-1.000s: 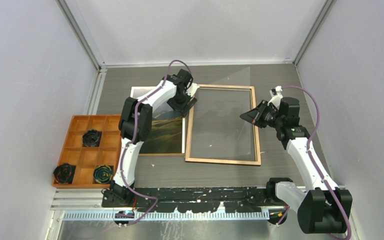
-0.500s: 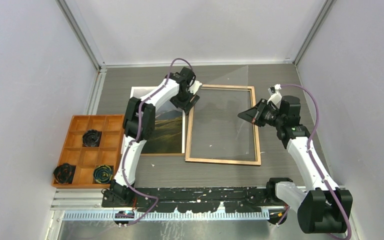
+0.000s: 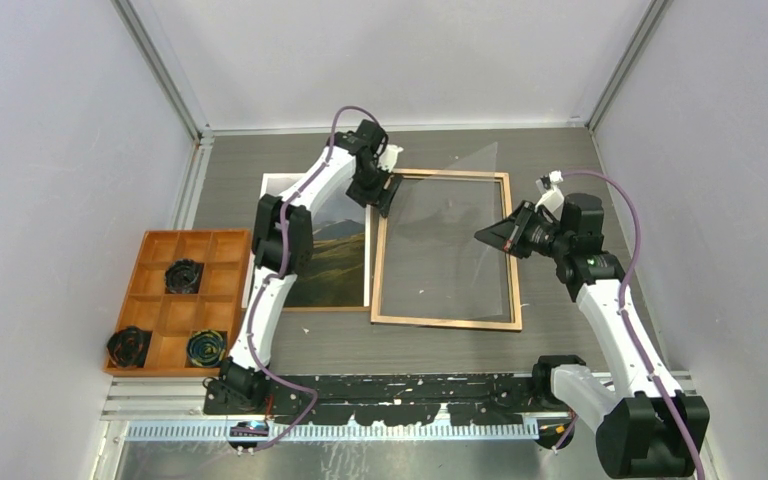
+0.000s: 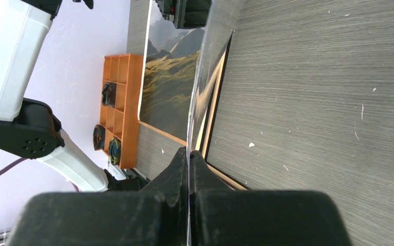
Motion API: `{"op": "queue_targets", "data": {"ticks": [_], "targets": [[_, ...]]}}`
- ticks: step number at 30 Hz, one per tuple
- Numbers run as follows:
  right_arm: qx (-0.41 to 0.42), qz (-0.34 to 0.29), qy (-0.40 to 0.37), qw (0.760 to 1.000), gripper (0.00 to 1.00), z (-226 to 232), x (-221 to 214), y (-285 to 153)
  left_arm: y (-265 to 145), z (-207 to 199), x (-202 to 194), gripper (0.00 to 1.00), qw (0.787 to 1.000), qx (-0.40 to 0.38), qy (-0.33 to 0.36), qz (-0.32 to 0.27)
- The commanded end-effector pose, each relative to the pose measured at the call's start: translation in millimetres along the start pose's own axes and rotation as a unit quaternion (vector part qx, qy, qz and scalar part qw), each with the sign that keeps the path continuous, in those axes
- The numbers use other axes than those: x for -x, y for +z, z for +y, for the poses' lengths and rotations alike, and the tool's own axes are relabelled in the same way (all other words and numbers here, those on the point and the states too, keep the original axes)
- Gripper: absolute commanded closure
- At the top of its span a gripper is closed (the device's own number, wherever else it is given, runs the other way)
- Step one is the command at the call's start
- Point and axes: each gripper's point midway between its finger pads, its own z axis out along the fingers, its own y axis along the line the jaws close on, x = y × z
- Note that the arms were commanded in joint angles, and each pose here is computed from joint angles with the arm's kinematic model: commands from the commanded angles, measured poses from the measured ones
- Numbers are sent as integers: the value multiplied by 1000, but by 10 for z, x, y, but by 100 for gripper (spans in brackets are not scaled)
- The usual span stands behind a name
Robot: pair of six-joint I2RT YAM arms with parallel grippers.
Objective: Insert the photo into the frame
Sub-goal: Pick up the photo frame item at the center of the board.
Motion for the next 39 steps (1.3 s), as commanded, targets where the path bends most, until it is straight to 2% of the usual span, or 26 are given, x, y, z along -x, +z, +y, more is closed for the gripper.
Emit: {"op": "queue_targets", "data": {"ticks": [1, 5, 9, 21, 30, 35, 39], "targets": [[6, -18, -13, 1000, 99, 125, 74, -76, 26, -226, -87, 33, 999, -31, 6, 13], [5, -15, -5, 1000, 99, 101, 30, -77, 120, -277, -145, 37, 999, -33, 18, 20], [-13, -14, -2, 1000, 99, 20, -22, -93, 205, -261, -192, 48, 999, -29, 16, 29], [-23, -2, 4, 1000, 99, -17, -76, -107, 299, -168, -260, 63, 999, -3, 35, 28], [2, 4, 37, 999, 99, 20, -161, -85, 344, -118, -242, 73, 992, 53, 112, 19], [12, 2, 50, 999, 99, 53, -193, -99, 412, -66, -264, 77, 978, 102, 181, 22], [21, 1, 51, 998, 99, 106, -196, -128, 433, 92, -293, 81, 968, 136, 209, 33]]}}
